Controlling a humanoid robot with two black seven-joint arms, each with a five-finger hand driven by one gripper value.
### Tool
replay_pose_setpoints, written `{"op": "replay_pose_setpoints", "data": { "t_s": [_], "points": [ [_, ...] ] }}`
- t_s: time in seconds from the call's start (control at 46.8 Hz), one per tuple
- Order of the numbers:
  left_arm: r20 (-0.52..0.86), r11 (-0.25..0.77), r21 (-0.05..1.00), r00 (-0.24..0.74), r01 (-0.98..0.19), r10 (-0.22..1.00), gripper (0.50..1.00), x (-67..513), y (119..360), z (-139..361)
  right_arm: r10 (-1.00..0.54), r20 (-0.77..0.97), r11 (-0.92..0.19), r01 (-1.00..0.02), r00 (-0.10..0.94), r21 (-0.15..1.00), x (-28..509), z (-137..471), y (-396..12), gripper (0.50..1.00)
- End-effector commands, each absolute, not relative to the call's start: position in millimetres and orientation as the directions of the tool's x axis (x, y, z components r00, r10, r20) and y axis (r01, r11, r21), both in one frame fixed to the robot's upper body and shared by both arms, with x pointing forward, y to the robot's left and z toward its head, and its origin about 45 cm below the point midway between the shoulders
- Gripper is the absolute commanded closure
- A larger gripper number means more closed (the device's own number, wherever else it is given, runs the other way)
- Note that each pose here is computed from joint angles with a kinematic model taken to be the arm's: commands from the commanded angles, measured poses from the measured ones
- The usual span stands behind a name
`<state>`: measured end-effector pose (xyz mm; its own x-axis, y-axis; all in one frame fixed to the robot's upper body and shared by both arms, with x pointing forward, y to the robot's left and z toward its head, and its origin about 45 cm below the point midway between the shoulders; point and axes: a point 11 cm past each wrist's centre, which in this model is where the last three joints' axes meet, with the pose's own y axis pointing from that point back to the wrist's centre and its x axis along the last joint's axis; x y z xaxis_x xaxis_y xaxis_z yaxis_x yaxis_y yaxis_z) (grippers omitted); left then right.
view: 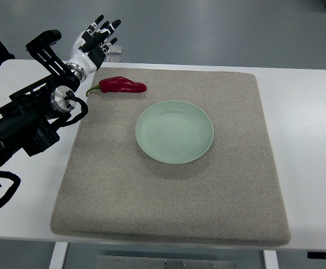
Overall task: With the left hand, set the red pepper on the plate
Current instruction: 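Reach the left hand toward the red pepper beside the plate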
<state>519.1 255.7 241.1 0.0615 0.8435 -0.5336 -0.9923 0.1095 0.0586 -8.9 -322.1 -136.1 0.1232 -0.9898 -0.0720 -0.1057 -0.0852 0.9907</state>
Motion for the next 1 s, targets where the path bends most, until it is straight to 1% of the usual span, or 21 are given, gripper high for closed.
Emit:
{"op": "replay_pose_setpoints", "data": {
  "t_s": [0.0, 0.192, 0.577, 0.769, 0.983],
  "points": [
    [-0.534, 0.111, 0.058, 0.063, -0.992, 0.843, 0.508, 519.1, 255.7, 241.1, -0.99, -0.072, -0.085, -0.106, 0.124, 0.991, -8.9, -136.1, -322.1, 0.572],
    [-0.535, 0.106, 0.04, 0.069, -0.994, 0.842, 0.508, 519.6, 257.1, 243.7, -0.99, -0.072, -0.085, -0.106, 0.124, 0.991, -8.9, -136.1, -322.1, 0.572],
    [-0.535, 0.106, 0.039, 0.069, -0.994, 0.842, 0.506, 519.7, 257.4, 243.7, -0.99, -0.072, -0.085, -0.106, 0.124, 0.991, -8.9, -136.1, -322.1, 0.572],
    [-0.547, 0.147, 0.009, 0.118, -0.989, 0.829, 0.506, 520.1, 253.4, 249.0, -0.99, -0.072, -0.085, -0.106, 0.124, 0.991, -8.9, -136.1, -322.1, 0.572],
    [-0.531, 0.137, 0.005, 0.114, -0.991, 0.84, 0.508, 521.5, 259.8, 253.0, -0.99, -0.072, -0.085, -0.106, 0.124, 0.991, -8.9, -136.1, -322.1, 0.572]
  ]
}}
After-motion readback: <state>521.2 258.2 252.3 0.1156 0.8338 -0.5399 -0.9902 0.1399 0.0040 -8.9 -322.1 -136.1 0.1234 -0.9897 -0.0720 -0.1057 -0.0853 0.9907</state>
